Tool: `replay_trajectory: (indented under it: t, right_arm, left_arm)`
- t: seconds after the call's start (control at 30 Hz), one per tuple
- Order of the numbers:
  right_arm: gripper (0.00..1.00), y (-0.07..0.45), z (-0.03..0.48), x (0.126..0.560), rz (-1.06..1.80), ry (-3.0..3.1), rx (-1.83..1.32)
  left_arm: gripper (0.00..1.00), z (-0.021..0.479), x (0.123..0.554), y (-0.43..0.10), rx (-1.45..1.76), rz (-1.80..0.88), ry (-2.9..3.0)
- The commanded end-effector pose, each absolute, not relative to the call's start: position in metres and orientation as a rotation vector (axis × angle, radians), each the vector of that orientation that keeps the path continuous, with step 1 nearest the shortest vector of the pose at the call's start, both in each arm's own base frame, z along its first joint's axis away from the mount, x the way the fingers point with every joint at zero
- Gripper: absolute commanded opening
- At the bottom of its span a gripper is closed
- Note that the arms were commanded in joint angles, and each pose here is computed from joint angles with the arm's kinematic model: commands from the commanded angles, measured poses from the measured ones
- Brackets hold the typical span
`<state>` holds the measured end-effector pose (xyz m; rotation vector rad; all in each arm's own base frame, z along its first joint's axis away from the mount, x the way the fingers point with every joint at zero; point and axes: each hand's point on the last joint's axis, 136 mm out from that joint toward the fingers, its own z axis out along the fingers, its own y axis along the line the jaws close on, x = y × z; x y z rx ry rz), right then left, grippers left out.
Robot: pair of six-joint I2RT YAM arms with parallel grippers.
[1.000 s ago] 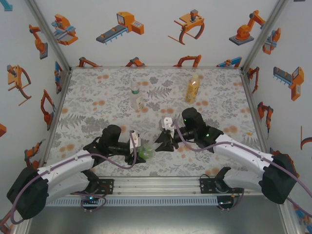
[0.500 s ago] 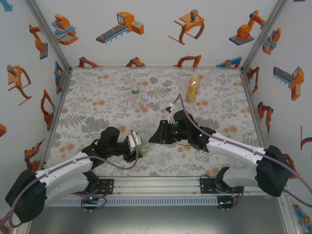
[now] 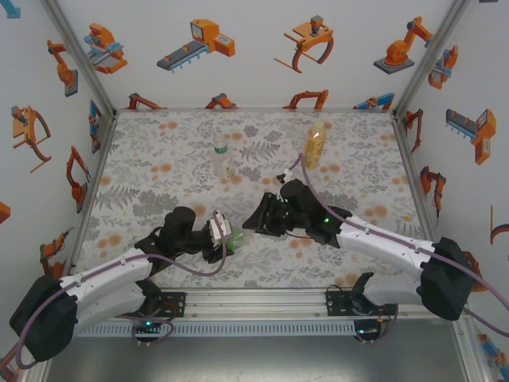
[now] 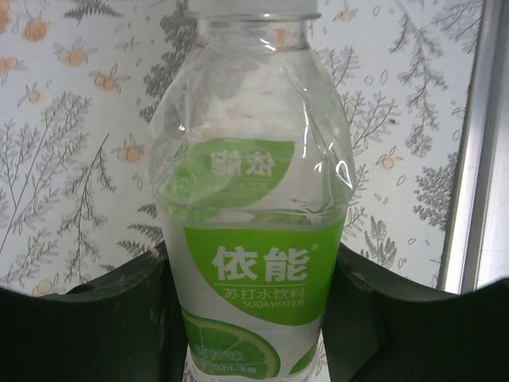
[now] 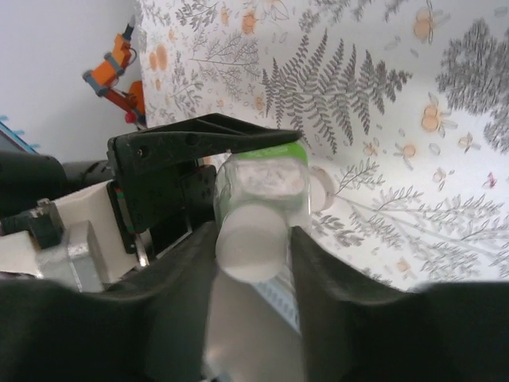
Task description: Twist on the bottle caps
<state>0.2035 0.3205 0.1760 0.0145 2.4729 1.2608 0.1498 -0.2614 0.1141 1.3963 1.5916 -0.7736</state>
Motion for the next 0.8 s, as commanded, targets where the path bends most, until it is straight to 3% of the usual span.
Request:
replay_trajectory:
  t: [0.0, 0.13, 0.47, 0.77]
  right_arm:
    - [0.55, 0.324, 0.213, 0.199, 1.216, 2.291, -0.325]
    - [0.64, 0.318, 0.239, 0.191, 1.121, 2.089, -0.636]
    - [0.64, 0.307, 0.257, 0.120, 0.886, 1.407, -1.603]
    - [0.57, 0.315, 0.249, 0.103, 0.858, 1.129, -1.909]
  left_arm:
    - [0.00, 0.154, 0.141, -0.277, 1.415, -0.857, 1.397]
    - [0.00, 0.155, 0.135, -0.279, 1.443, -0.892, 1.379]
    - [0.00, 0.154, 0.125, -0.282, 1.495, -0.956, 1.358]
    - [0.00, 0.152, 0.122, -0.283, 1.512, -0.974, 1.358]
